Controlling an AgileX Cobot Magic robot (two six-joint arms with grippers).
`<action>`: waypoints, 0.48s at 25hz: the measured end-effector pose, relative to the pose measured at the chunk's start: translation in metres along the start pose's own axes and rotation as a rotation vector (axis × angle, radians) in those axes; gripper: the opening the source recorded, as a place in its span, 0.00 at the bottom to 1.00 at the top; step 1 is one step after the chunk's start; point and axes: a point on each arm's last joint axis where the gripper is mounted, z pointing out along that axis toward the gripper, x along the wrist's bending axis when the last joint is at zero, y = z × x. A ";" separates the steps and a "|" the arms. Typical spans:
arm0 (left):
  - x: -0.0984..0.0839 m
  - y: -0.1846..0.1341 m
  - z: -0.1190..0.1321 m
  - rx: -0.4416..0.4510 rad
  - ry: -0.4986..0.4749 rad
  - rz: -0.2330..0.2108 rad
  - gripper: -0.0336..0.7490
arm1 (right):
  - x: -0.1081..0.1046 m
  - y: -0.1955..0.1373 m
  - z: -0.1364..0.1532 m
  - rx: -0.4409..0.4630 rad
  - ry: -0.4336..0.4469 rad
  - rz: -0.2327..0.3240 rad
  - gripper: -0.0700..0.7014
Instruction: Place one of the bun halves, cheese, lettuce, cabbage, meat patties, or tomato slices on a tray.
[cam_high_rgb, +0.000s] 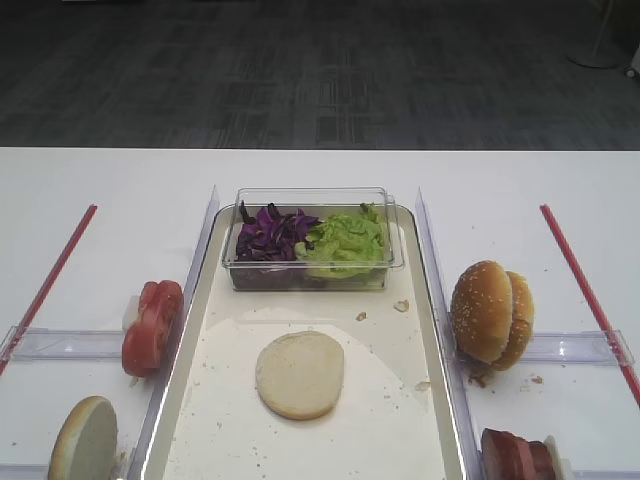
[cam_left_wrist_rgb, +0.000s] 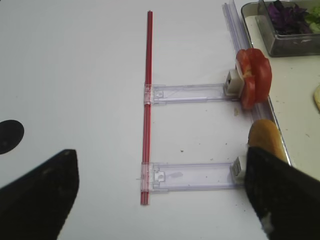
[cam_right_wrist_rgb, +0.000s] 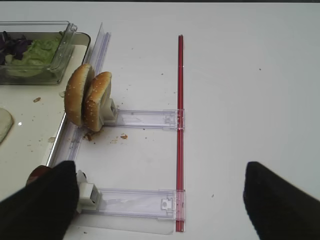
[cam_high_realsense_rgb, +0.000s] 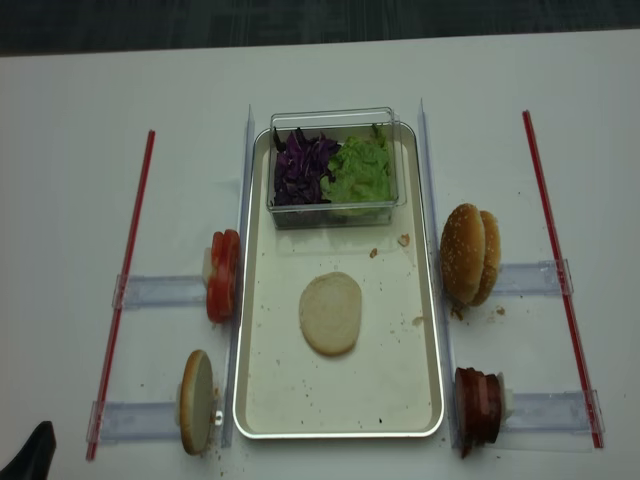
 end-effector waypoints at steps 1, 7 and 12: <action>0.000 0.000 0.000 0.000 0.000 0.000 0.83 | 0.000 0.000 0.000 0.000 0.000 0.000 0.97; 0.000 0.000 0.000 0.000 0.000 0.000 0.83 | 0.000 0.000 0.000 0.000 0.000 0.000 0.97; 0.000 0.000 0.000 0.000 0.000 0.000 0.83 | 0.000 0.000 0.000 0.000 0.000 0.000 0.97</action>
